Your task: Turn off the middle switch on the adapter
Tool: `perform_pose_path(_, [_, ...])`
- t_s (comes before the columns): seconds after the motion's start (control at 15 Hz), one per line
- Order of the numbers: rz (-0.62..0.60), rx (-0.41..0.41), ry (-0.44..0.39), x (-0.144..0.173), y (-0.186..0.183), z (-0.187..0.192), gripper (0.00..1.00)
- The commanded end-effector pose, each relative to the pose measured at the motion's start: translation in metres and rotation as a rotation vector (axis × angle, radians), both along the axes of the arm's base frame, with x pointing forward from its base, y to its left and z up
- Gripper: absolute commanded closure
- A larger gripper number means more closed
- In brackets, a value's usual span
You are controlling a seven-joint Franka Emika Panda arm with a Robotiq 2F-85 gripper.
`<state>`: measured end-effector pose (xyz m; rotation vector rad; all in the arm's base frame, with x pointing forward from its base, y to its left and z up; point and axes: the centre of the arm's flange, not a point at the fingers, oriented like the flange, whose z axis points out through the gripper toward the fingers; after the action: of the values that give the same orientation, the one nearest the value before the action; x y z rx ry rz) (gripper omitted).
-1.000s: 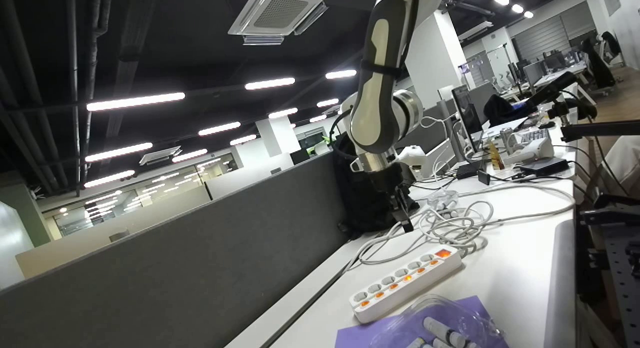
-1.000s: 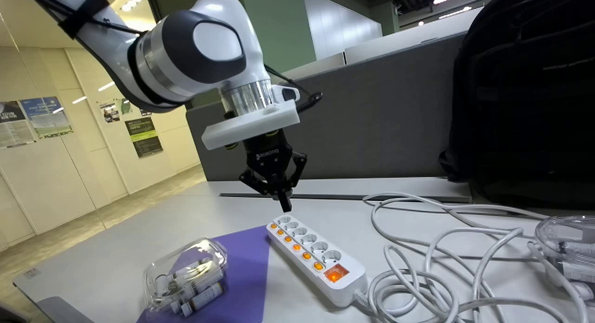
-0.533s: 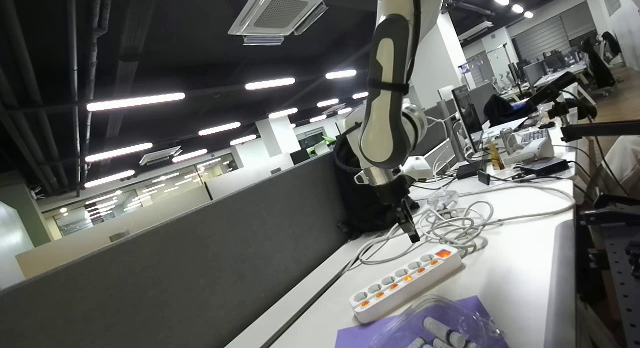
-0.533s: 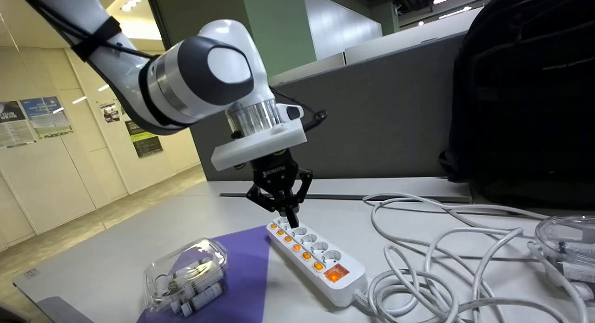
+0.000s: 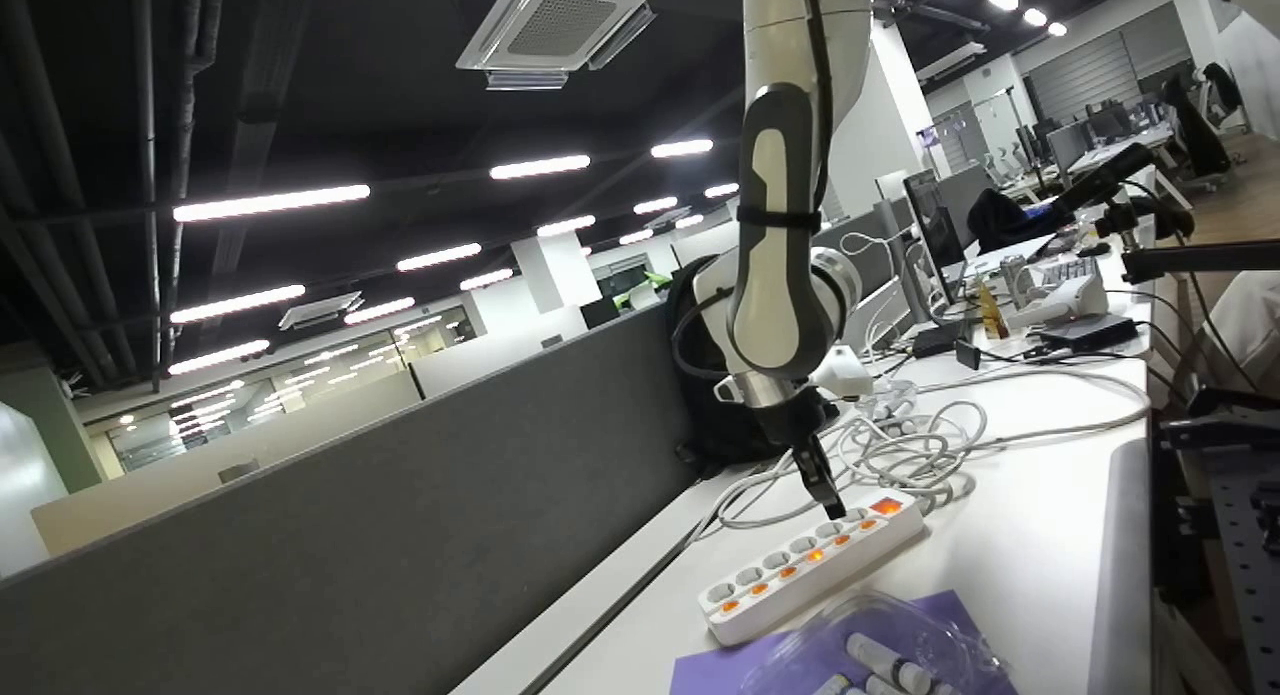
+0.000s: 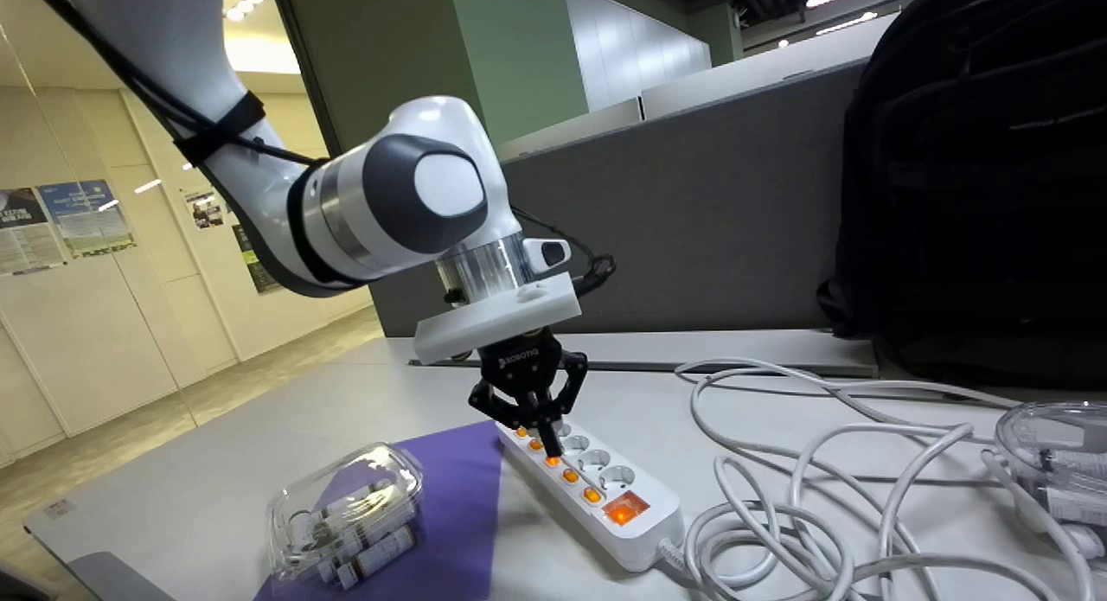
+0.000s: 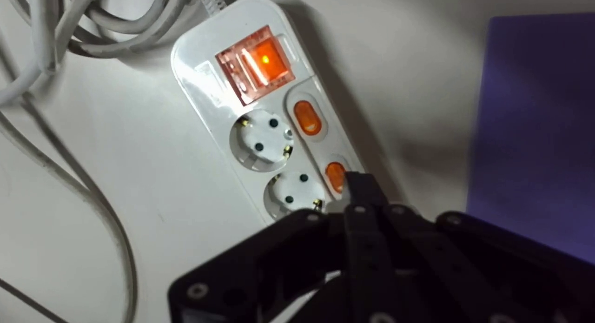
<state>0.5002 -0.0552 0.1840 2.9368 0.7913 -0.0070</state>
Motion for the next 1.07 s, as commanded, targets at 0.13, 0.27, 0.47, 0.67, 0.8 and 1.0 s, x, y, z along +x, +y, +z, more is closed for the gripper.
perform_pose_path(0.13, [-0.030,0.013,-0.003,0.017,0.009,-0.021,1.00])
perform_pose_path(0.27, [-0.035,0.022,0.009,0.021,0.011,-0.026,1.00])
perform_pose_path(0.47, [-0.053,0.036,0.011,0.026,0.012,-0.032,1.00])
perform_pose_path(0.67, [-0.076,0.060,0.008,0.030,0.012,-0.035,1.00])
perform_pose_path(0.8, [-0.087,0.078,0.005,0.032,0.014,-0.035,1.00])
perform_pose_path(1.0, [-0.101,0.101,-0.004,0.033,0.016,-0.031,1.00])
